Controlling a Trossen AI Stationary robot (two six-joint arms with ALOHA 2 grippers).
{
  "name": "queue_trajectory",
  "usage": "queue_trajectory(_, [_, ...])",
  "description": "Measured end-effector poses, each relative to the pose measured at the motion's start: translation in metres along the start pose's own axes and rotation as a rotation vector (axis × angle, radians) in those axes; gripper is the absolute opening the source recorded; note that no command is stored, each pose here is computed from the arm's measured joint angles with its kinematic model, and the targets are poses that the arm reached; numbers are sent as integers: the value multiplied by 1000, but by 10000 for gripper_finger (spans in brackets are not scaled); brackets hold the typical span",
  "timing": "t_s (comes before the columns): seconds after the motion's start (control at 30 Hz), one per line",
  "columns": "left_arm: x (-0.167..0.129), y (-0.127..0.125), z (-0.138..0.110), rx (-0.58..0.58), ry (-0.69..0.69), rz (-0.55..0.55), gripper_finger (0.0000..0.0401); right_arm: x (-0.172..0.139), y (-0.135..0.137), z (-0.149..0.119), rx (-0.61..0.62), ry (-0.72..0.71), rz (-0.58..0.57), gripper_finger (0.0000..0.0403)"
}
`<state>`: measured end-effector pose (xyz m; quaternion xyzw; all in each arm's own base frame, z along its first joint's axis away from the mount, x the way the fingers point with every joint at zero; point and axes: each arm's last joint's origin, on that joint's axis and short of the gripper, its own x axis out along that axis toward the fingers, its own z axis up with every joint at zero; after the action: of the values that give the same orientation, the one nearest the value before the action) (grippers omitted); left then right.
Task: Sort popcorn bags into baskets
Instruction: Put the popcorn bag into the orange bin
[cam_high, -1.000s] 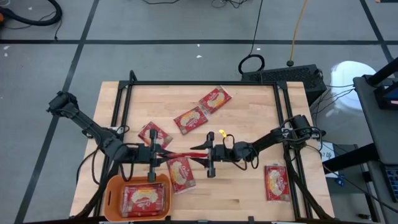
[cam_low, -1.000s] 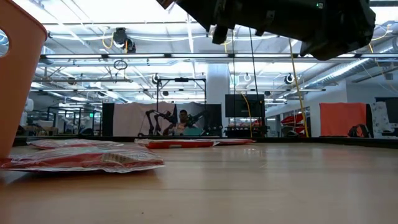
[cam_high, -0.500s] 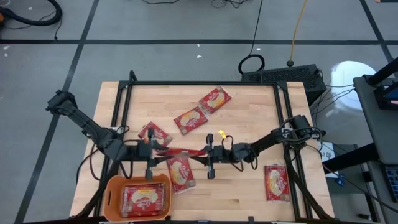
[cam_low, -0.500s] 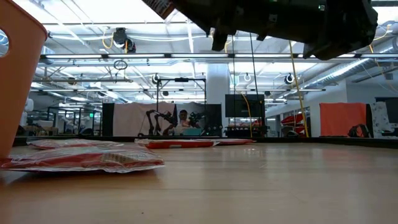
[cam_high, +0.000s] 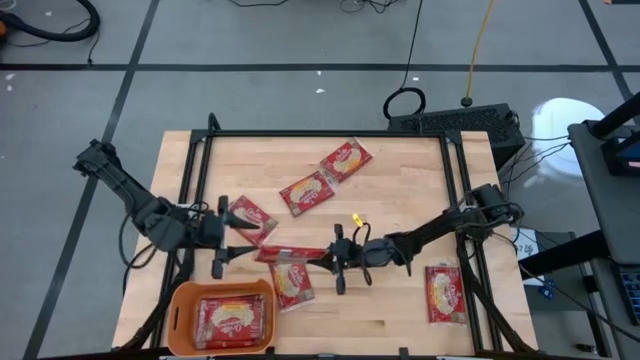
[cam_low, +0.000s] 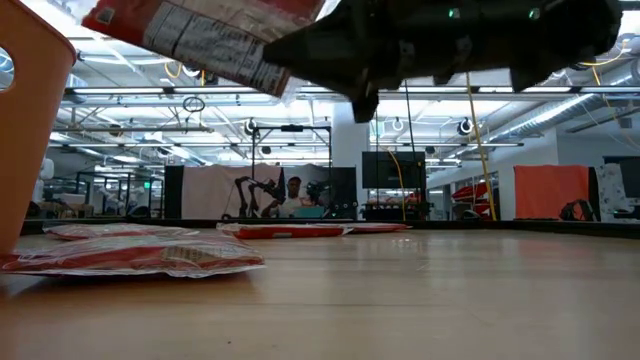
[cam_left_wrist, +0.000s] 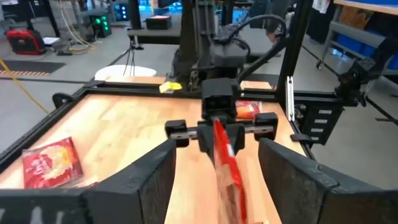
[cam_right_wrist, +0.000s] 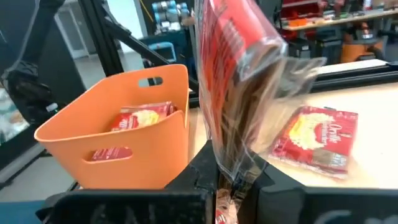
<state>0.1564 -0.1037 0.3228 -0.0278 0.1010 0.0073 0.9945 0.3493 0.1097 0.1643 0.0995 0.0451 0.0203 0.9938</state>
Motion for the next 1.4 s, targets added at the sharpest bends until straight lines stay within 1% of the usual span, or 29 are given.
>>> queue_trajectory(0.07, [-3,2,2,0,-12,-1,234,-5,3,7,-10,18,-32,13])
queue_trajectory(0.2, [-6,7,14,-5,-22,17,234,-18,6,22,-34,81,-133,13])
queue_trajectory(0.3, [-4,9,22,15,-3,31,234,-27,6,29,-41,127,-201,13])
queue_trajectory(0.4, [4,9,28,41,50,21,234,-33,4,30,-41,173,-240,13])
queue_trajectory(0.5, [16,8,33,79,126,39,234,-34,3,27,-34,207,-251,13])
queue_trajectory(0.63, [40,4,36,144,252,65,234,-34,3,26,-30,210,-253,13])
queue_trajectory(0.77, [67,-1,38,204,367,58,234,-34,3,26,-21,210,-255,13])
queue_trajectory(1.0, [106,-9,39,301,499,60,234,-35,1,21,-20,254,-271,13])
queue_trajectory(1.23, [132,-2,38,308,563,54,234,-37,0,17,-32,295,-281,13])
queue_trajectory(1.4, [150,8,26,277,634,12,234,-36,0,17,-40,296,-279,13])
